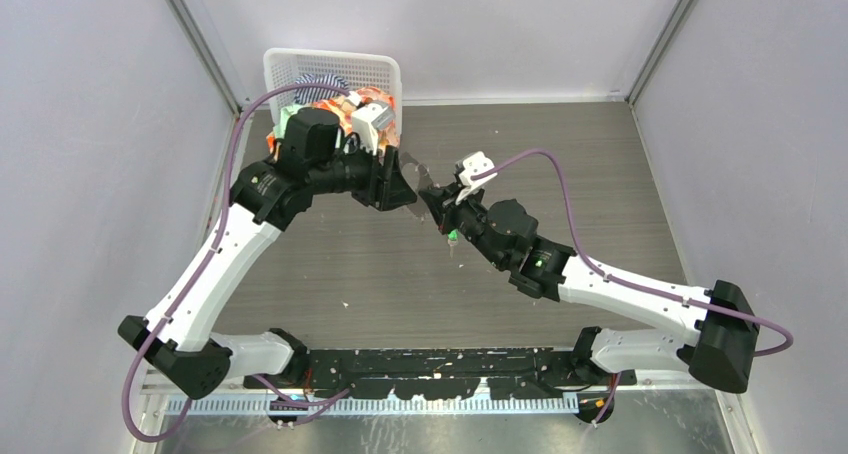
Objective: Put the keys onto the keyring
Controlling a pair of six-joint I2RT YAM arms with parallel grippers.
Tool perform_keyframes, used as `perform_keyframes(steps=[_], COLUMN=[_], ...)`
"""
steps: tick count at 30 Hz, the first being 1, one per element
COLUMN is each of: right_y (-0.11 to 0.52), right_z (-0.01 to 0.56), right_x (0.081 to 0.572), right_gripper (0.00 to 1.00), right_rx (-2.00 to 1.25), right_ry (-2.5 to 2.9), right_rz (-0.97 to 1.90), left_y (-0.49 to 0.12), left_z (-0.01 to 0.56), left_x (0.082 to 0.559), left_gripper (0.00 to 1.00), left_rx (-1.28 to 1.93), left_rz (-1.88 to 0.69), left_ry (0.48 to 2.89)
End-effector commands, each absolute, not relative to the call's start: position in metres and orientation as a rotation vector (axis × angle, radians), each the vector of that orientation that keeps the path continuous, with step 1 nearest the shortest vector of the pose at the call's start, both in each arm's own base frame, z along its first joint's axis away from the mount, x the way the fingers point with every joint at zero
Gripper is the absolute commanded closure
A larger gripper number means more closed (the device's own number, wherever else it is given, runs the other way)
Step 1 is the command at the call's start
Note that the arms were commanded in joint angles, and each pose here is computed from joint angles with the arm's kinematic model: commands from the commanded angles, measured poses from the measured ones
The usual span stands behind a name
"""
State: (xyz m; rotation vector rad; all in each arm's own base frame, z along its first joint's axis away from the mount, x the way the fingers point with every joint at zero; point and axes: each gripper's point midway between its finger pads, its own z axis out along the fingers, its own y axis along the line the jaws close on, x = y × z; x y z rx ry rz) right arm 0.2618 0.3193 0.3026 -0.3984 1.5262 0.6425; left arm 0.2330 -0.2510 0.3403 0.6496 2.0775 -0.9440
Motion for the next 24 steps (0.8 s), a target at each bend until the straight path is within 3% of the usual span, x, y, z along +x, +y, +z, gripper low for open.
perform_keyframes(steps=[1, 5, 8, 11, 15, 19, 24], right_y=[0.311, 0.313, 0.316, 0.32, 0.329, 0.339, 0.343], right_z=[0.342, 0.344, 0.346, 0.347, 0.351, 0.351, 0.351], right_x=[0.26, 0.258, 0.254, 0.25, 0.241, 0.234, 0.225], right_gripper=[0.99, 0.99, 0.99, 0.99, 0.99, 0.99, 0.99], right_rx=[-0.311, -0.316, -0.327, -0.345, -0.382, -0.427, -0.479], right_ry=[1.431, 1.431, 1.445, 1.468, 1.5, 1.537, 1.557], right_rz=[0.701, 0.72, 0.744, 0.774, 0.838, 0.885, 0.917], left_y=[-0.258, -0.261, -0.245, -0.227, -0.228, -0.238, -0.245], left_z=[0.366, 0.378, 0.38, 0.384, 0.379, 0.372, 0.391], left_x=[0.229, 0.226, 0.235, 0.253, 0.244, 0.229, 0.225], left_gripper=[0.38, 0.33, 0.32, 0.32, 0.35, 0.42, 0.5], left_rx=[0.591, 0.795, 1.168, 1.349, 1.512, 1.552, 1.453], left_rz=[-1.085, -1.058, -0.686, -0.295, -0.02, 0.135, 0.231], left_ry=[1.998, 1.851, 1.532, 1.208, 0.815, 0.527, 0.374])
